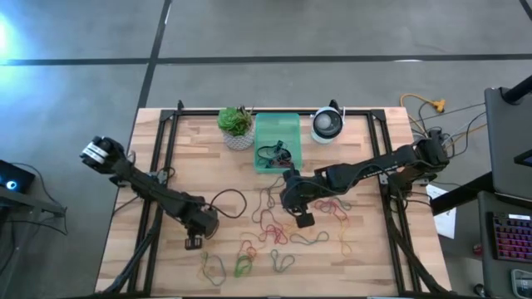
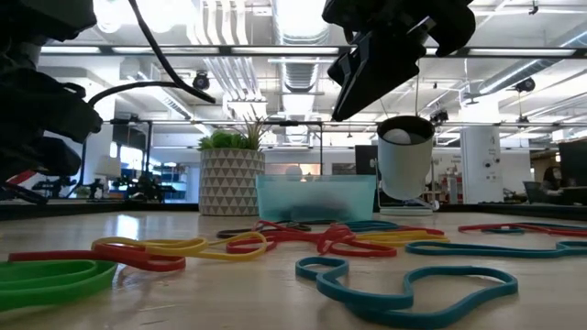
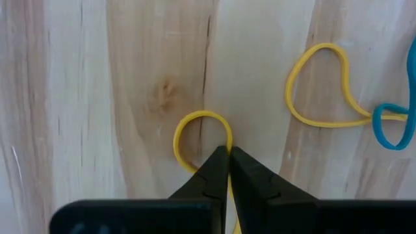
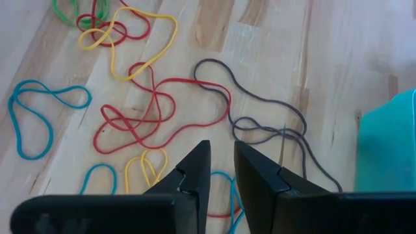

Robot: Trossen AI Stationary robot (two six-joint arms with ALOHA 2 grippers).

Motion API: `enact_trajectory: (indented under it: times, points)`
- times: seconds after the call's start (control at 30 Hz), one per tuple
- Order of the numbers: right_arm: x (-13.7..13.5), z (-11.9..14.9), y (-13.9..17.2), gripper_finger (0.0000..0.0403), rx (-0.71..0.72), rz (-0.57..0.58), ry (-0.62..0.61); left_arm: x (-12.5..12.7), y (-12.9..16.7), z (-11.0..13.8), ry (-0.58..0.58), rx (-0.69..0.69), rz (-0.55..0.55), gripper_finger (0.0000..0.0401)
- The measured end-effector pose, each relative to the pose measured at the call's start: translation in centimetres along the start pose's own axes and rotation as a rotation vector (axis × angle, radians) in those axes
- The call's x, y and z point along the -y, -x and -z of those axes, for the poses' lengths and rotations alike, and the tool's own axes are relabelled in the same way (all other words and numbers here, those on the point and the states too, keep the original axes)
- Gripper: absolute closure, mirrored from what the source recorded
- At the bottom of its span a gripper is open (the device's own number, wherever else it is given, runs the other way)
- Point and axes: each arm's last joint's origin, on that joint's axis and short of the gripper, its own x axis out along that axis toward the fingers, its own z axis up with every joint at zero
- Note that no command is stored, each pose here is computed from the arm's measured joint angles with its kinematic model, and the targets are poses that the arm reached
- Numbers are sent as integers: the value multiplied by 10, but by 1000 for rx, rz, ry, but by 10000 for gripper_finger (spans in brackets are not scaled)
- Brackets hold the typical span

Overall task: Pick and place rubber bands into bin
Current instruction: Put the yellow rubber band into the green bin

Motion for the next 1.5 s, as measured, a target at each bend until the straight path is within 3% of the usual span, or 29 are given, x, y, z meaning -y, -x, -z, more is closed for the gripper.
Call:
enact_trajectory:
  times: [0.1,0.23,0.43,0.77,1.0,1.23,1.5]
  points:
    - [0,-3,2,340,7,0,0,2,7,-3,-27,29,-21,401]
    - [-2,-8,9,340,31,-3,8,6,24,-11,-34,129,-125,401]
    - [-14,-16,32,340,99,-17,38,14,44,-28,-155,278,-238,401]
    - [-47,-22,81,340,231,-49,110,23,85,-60,-322,561,-552,401]
    - [-73,-17,119,340,322,128,100,20,108,-90,-434,744,-678,401]
    - [-90,8,139,340,304,439,-20,-9,127,-119,-380,867,-765,401]
    - [-95,41,119,339,229,507,-126,-55,145,-142,-298,948,-813,401]
